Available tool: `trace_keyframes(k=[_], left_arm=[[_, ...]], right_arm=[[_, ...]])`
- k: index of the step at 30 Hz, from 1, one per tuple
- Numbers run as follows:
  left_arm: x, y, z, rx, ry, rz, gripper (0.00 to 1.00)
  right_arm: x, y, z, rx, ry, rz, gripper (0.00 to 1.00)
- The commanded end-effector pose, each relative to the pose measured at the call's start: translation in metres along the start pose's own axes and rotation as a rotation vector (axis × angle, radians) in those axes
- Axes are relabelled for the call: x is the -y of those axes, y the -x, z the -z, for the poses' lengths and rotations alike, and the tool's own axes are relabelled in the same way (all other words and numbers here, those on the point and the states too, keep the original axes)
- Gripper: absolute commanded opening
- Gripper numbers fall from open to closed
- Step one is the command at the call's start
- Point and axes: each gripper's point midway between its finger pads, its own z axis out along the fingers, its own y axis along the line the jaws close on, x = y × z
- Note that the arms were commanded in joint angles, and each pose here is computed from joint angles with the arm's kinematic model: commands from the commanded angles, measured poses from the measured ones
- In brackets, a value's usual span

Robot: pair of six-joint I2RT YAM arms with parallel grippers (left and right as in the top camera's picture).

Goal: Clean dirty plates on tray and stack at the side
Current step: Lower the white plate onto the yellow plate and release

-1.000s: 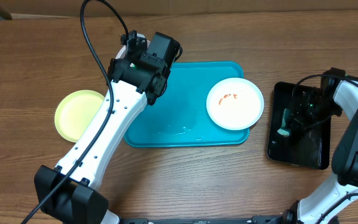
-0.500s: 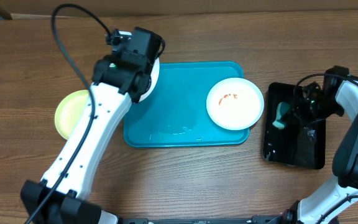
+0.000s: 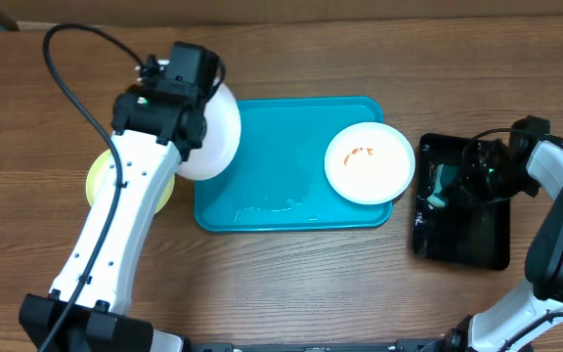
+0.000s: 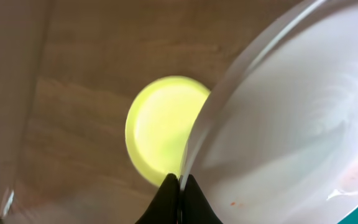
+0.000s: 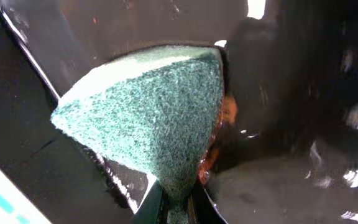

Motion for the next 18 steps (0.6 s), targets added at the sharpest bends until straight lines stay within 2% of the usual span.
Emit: trace_keyframes(k=[1, 9, 18], left_arm=[[-0.018, -0.002, -0.003, -0.034, -0.014, 0.108, 0.04], [-0.076, -0.015, -0.029, -0.140, 0.044, 0.255, 0.04], [-0.118, -0.038, -0.054, -0.234, 0.091, 0.406, 0.04]], right_arm=[[0.003, -0.008, -0.001, -0.055, -0.024, -0.048, 0.04], [-0.027, 0.012, 0.054, 0.044, -0.013, 0.023, 0.04], [0.002, 0.008, 0.046, 0.046, -0.146, 0.008, 0.04]])
